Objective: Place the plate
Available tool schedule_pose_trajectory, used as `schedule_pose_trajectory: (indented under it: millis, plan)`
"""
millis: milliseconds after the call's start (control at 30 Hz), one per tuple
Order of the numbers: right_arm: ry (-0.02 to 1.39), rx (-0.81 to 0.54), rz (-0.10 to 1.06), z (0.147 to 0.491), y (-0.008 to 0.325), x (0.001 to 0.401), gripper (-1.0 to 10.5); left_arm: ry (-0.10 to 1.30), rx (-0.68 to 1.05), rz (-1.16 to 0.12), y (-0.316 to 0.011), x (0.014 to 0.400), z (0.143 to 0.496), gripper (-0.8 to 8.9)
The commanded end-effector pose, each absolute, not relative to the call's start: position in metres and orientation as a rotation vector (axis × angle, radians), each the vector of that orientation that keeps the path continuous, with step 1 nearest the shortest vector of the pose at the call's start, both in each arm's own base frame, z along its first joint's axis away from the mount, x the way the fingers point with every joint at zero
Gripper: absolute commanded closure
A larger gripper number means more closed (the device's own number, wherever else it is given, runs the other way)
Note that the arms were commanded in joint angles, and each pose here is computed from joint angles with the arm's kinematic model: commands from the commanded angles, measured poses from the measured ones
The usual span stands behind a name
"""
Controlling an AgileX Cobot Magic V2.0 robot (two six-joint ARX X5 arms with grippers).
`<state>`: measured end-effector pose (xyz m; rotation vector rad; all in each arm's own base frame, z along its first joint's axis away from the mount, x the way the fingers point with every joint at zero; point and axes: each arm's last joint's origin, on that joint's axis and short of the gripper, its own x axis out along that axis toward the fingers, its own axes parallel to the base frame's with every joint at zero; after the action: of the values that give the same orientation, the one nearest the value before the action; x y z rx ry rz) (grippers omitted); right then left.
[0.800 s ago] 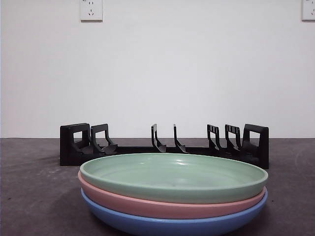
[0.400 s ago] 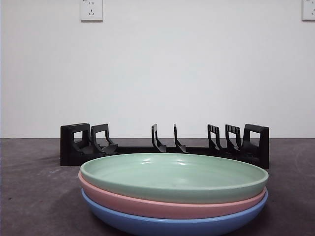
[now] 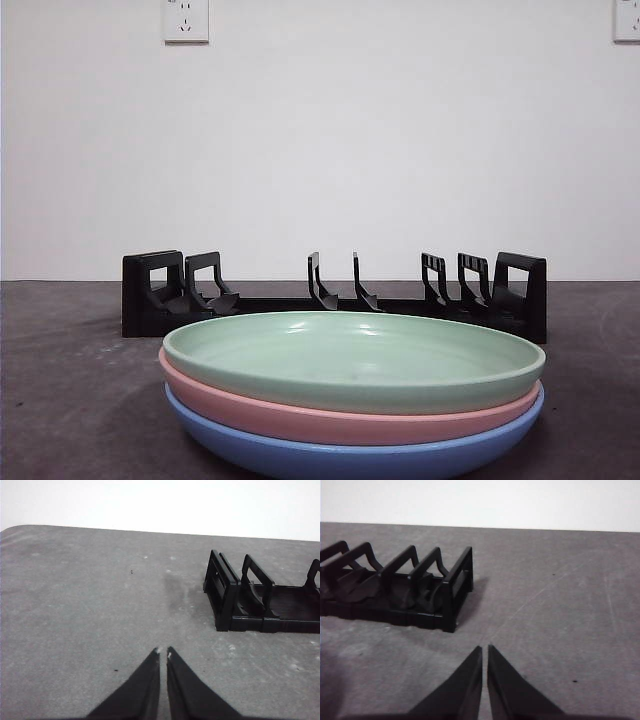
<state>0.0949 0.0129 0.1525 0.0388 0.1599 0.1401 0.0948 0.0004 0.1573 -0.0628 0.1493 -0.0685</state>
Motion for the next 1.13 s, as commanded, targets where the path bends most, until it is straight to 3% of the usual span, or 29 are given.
schedule_pose_trajectory:
  millis: [33,267,533,1133]
  plan:
    - [0.169,0.032,0.119,0.150,0.012,0.095,9.3,0.174,-0.070,-0.063,0.001,0.096,0.150,7.92]
    - [0.174,0.046,0.114,0.150,0.010,0.095,9.3,0.174,-0.070,-0.064,0.001,0.096,0.150,7.92]
    - [0.172,0.054,0.020,0.150,0.001,0.096,9.3,0.174,-0.070,-0.064,0.001,0.096,0.150,7.92]
    - [0.147,0.053,0.018,0.152,0.000,0.096,9.3,0.174,-0.070,-0.064,0.001,0.096,0.150,7.92]
